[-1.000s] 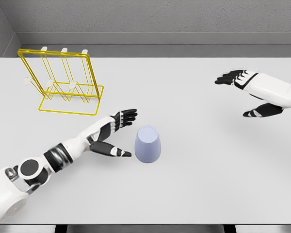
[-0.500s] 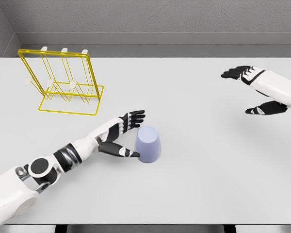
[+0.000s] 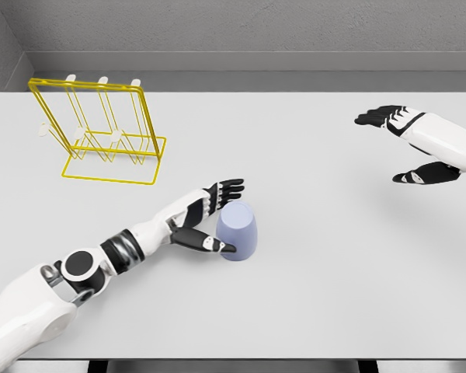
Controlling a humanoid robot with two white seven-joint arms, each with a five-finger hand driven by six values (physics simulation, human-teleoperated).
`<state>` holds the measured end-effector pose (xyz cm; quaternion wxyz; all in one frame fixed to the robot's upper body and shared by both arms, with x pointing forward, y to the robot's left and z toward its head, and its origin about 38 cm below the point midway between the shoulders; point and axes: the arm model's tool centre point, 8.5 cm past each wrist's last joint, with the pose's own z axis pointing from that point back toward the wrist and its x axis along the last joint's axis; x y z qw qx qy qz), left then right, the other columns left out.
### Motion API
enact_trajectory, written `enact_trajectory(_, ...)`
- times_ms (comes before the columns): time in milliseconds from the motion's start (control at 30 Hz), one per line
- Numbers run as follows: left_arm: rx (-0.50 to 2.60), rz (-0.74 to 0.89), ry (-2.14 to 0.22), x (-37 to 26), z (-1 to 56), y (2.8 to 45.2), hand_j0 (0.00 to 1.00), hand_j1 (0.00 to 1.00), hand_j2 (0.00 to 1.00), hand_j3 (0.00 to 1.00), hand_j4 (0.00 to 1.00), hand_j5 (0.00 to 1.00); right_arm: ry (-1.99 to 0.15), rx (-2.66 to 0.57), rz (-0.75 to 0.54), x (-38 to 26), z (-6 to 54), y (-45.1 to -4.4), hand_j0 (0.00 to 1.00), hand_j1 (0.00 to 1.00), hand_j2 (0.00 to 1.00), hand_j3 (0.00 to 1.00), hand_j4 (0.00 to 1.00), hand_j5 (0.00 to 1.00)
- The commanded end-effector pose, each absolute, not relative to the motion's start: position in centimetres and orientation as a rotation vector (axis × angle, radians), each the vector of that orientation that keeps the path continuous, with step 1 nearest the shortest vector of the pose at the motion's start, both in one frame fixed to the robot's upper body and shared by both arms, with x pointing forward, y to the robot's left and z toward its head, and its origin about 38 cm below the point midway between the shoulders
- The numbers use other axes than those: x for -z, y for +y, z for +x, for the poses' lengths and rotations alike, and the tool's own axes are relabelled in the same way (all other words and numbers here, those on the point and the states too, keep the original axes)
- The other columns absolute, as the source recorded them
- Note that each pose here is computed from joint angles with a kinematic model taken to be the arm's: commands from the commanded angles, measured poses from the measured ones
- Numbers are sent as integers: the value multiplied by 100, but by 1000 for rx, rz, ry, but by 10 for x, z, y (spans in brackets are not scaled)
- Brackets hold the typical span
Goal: Place the cup on the cup holder with both arms
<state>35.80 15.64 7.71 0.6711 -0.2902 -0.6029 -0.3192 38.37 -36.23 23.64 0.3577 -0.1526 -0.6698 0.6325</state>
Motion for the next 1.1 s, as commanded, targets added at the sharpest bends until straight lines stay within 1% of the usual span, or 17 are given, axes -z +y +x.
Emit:
enact_trajectory(0,712,-658,-1357,-76,358,154,100,100,100,100,100,100,-1733,-1625,-390,-237,384,-362,100,100,100,100,100,100)
enact_trajectory(533,742,-689,-1360,-77,356,135,100,100,100,100,100,100,-1731,-1635,-357,-235,381,-359,100,100,100,100,100,100)
enact_trajectory(600,741,-687,-1359,-76,356,136,100,100,100,100,100,100,-1697,-1657,-350,-233,380,-362,100,100,100,100,100,100)
enact_trajectory(633,739,-689,-1363,-77,356,136,94,94,94,94,94,94,-1700,-1655,-351,-234,380,-362,100,100,100,100,100,100)
enact_trajectory(733,726,-689,-1371,-78,358,138,70,70,70,70,70,70,-1704,-1655,-349,-234,379,-361,100,100,100,100,100,100)
enact_trajectory(767,724,-683,-1367,-77,358,139,68,68,68,68,68,68,-1709,-1648,-351,-234,380,-361,100,100,100,100,100,100)
enact_trajectory(800,719,-681,-1368,-76,359,140,63,63,63,63,63,63,-1710,-1646,-359,-236,380,-362,100,100,100,100,100,100)
enact_trajectory(867,715,-674,-1368,-76,361,141,58,58,58,58,58,58,-1710,-1646,-359,-236,380,-362,100,100,100,100,100,100)
enact_trajectory(1067,715,-675,-1372,-77,361,141,58,58,58,58,58,58,-1717,-1651,-354,-237,378,-360,100,100,100,100,100,100)
